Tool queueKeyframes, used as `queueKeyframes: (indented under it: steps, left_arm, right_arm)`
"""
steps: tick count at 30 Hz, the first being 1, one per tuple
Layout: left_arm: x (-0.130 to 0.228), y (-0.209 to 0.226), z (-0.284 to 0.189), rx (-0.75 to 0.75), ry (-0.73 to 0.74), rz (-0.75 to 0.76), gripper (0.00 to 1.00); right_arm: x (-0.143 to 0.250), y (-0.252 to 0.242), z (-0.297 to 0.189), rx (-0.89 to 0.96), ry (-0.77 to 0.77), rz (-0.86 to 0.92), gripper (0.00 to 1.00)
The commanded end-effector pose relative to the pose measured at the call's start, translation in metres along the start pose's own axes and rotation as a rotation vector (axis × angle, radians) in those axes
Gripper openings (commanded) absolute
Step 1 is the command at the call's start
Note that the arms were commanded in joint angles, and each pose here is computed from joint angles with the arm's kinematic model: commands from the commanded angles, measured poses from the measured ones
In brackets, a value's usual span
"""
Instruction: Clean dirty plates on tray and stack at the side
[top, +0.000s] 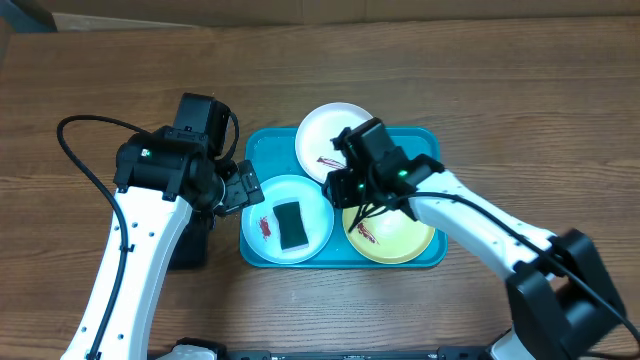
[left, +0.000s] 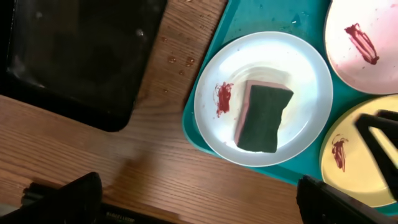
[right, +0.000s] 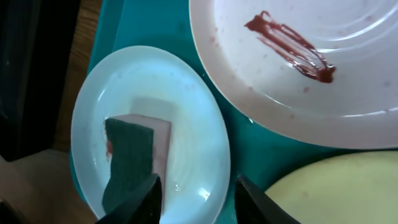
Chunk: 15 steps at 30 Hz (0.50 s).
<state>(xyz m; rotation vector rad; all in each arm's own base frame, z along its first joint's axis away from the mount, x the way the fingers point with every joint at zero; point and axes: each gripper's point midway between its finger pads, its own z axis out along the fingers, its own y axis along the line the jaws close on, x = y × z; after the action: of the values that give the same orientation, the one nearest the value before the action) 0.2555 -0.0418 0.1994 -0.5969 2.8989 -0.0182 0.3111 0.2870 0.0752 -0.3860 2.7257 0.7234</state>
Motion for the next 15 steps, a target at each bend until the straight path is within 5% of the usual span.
queueKeyframes:
  steps: [1, 15]
  left_arm:
    - [0.0, -0.001, 0.001, 0.007, 0.005, -0.014, 1.0]
    - [-0.002, -0.003, 0.002, 0.011, 0.0, -0.015, 1.0]
  right_arm:
    - [-0.004, 0.0, 0.011, 0.012, -0.003, 0.005, 0.37]
    - [0.013, -0.006, 0.034, 0.032, 0.051, -0.002, 0.34]
